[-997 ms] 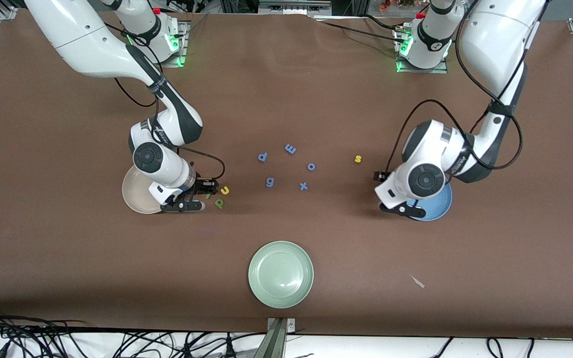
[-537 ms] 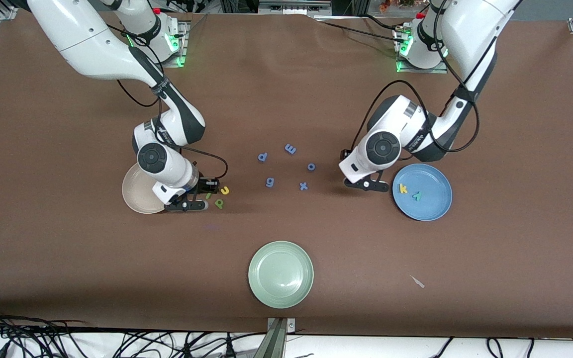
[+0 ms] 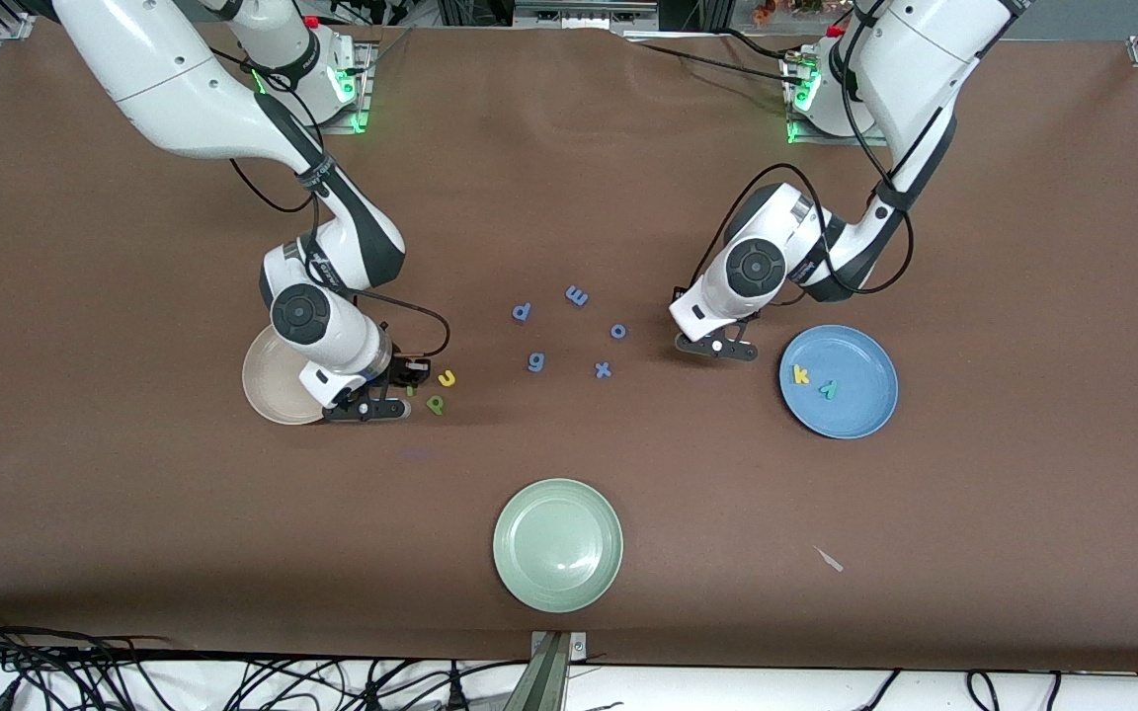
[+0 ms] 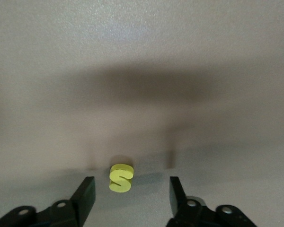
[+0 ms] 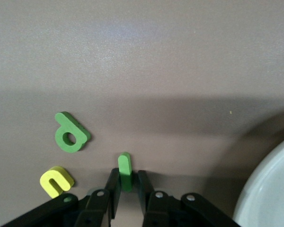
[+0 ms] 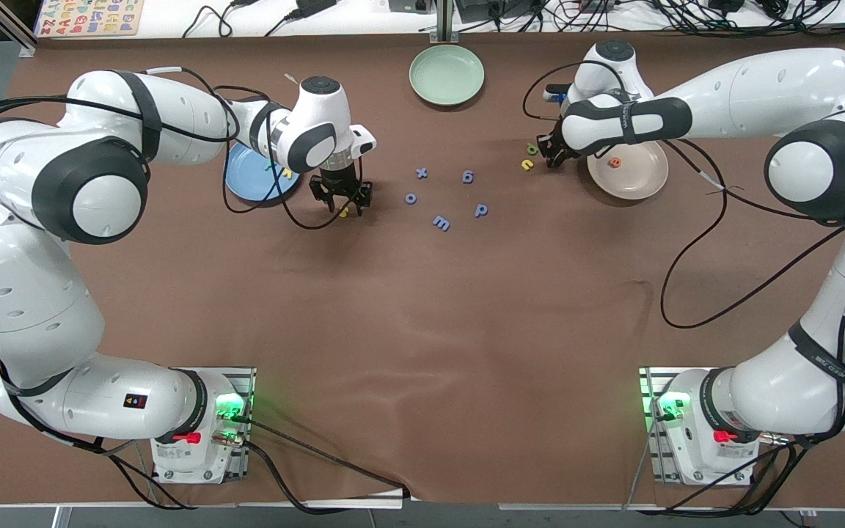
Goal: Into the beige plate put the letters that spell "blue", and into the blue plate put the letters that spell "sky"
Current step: 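Grasp the s with the left gripper while the right gripper grasps the l, then place the s in the blue plate while the right gripper places the l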
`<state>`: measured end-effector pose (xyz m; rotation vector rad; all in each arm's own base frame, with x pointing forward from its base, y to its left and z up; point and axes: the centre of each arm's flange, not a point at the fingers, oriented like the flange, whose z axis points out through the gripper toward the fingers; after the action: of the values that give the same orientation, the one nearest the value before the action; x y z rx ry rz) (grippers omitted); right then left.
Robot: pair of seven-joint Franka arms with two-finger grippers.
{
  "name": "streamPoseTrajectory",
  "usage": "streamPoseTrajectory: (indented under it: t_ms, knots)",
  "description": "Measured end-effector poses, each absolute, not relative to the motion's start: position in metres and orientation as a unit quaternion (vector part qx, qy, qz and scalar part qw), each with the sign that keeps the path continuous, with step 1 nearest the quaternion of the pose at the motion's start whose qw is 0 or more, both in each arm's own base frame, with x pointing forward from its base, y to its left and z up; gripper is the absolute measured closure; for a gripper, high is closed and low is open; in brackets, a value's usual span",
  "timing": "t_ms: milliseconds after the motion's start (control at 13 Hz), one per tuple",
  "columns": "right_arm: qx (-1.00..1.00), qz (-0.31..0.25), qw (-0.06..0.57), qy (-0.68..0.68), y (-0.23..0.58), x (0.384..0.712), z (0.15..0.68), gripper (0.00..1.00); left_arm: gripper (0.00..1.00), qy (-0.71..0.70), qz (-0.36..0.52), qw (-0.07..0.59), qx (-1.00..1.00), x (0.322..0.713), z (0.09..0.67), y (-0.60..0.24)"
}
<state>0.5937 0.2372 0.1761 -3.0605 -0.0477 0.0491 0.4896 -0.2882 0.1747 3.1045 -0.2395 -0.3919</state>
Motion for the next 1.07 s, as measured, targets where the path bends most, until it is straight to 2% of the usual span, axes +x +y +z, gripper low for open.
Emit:
streamPoseTrajectory:
  t_ms: [77, 153, 307, 384, 460, 537, 614, 690, 767, 844, 920, 997, 1074]
  knots:
    - [-0.999, 0.015, 0.04, -0.016, 0.237, 0.594, 0.177, 0.85, 0.3, -0.077, -0.123, 0.003, 0.989, 0.49, 0.175, -0.289]
    - [-0.999, 0.012, 0.04, -0.015, 0.236, 0.596, 0.179, 0.9, 0.3, -0.077, -0.121, 0.004, 0.99, 0.49, 0.175, -0.29]
    - [-0.999, 0.011, 0.034, -0.014, 0.228, 0.602, 0.185, 0.9, 0.38, -0.079, -0.12, 0.004, 0.99, 0.489, 0.174, -0.29]
    - [-0.999, 0.015, 0.026, -0.02, 0.223, 0.605, 0.195, 0.9, 0.38, -0.083, -0.12, 0.003, 0.989, 0.488, 0.174, -0.29]
    - [-0.999, 0.019, 0.018, -0.031, 0.218, 0.607, 0.209, 0.9, 0.47, -0.087, -0.119, 0.001, 0.989, 0.488, 0.173, -0.289]
    - [-0.999, 0.023, 0.008, -0.048, 0.208, 0.61, 0.227, 0.9, 0.53, -0.09, -0.119, -0.001, 0.989, 0.487, 0.173, -0.289]
    - [-0.998, 0.026, 0.0, -0.064, 0.194, 0.612, 0.245, 0.9, 0.53, -0.091, -0.12, -0.001, 0.989, 0.487, 0.172, -0.289]
    - [-0.997, 0.029, -0.007, -0.076, 0.177, 0.614, 0.257, 0.9, 0.63, -0.091, -0.12, -0.002, 0.989, 0.486, 0.172, -0.288]
    - [-0.996, 0.032, -0.011, -0.082, 0.162, 0.612, 0.26, 0.9, 0.68, -0.092, -0.121, -0.002, 0.988, 0.486, 0.171, -0.288]
    - [-0.996, 0.035, -0.015, -0.084, 0.149, 0.606, 0.254, 0.85, 0.68, -0.092, -0.121, -0.002, 0.988, 0.486, 0.171, -0.288]
    - [-0.996, 0.034, -0.016, -0.083, 0.139, 0.597, 0.243, 0.85, 0.72, -0.092, -0.122, -0.003, 0.988, 0.485, 0.17, -0.288]
    - [-0.996, 0.031, -0.016, -0.081, 0.132, 0.586, 0.23, 0.79, 0.72, -0.093, -0.123, -0.004, 0.988, 0.485, 0.17, -0.287]
    - [-0.996, 0.03, -0.014, -0.08, 0.129, 0.576, 0.218, 0.71, 0.78, -0.097, -0.12, -0.006, 0.988, 0.485, 0.17, -0.287]
